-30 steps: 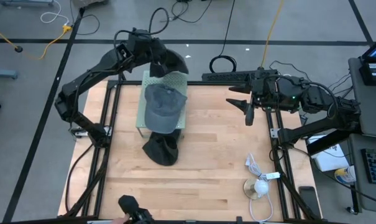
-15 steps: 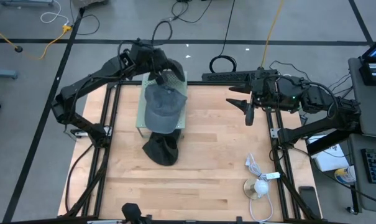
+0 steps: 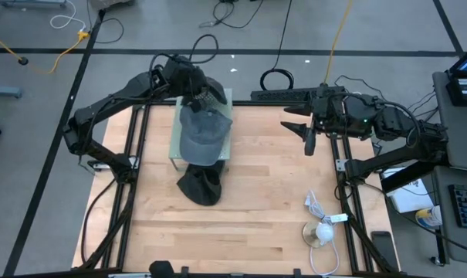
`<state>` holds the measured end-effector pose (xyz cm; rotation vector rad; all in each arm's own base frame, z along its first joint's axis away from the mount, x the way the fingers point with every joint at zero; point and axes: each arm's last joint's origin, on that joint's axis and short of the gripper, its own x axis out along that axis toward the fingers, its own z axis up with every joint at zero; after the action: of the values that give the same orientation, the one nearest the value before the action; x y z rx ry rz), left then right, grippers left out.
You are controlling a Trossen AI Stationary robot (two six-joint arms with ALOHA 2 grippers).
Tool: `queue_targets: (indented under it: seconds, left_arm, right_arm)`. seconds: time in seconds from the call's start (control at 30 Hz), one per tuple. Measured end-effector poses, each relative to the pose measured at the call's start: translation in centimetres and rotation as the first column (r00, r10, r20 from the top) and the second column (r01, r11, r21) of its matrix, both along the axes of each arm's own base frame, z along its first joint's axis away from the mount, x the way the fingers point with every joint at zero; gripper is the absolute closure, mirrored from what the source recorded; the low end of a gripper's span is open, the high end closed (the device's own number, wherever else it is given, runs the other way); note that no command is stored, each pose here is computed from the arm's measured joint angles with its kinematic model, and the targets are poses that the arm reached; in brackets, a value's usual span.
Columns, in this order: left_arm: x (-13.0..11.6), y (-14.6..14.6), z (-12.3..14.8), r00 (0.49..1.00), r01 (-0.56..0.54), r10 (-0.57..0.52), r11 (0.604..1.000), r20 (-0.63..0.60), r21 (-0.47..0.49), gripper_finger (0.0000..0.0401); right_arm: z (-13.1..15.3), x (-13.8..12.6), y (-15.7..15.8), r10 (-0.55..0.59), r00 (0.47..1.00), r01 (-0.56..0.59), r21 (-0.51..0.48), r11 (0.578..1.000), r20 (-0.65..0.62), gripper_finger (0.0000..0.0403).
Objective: Pick & Place hat
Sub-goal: Put the bottom black cap on the shelf
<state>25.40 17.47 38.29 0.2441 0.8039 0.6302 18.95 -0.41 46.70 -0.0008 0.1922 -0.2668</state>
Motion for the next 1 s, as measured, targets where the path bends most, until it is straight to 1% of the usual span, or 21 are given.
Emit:
queue_targets:
  seconds: [0.13,0.37,0.53,0.73,1.0]
  left_arm:
    - [0.4,-1.0,0.2,1.000,0.019,-0.019,1.000,0.003,-0.003,0.0382]
    - [0.2,-2.8,-0.7,0.995,0.004,-0.011,0.997,-0.096,-0.078,0.0382]
    - [0.5,-3.9,-1.0,0.993,0.015,-0.028,0.994,-0.111,-0.112,0.0382]
    - [0.4,-5.2,-1.6,0.984,0.014,-0.044,0.985,-0.171,-0.171,0.0382]
    - [0.9,-6.2,-1.6,0.988,0.017,-0.047,0.981,-0.147,-0.195,0.0382]
  right_arm:
    - [0.3,0.0,0.0,0.000,1.000,0.000,0.001,1.000,0.030,0.0220]
    - [0.3,0.1,0.0,0.001,0.999,-0.001,0.010,1.000,0.039,0.0222]
    - [0.3,0.1,0.0,0.001,0.999,-0.001,0.011,1.000,0.039,0.0222]
    - [0.3,0.1,0.0,0.001,0.999,-0.001,0.011,1.000,0.038,0.0222]
    - [0.3,0.1,0.0,0.001,0.999,-0.002,0.011,1.000,0.038,0.0222]
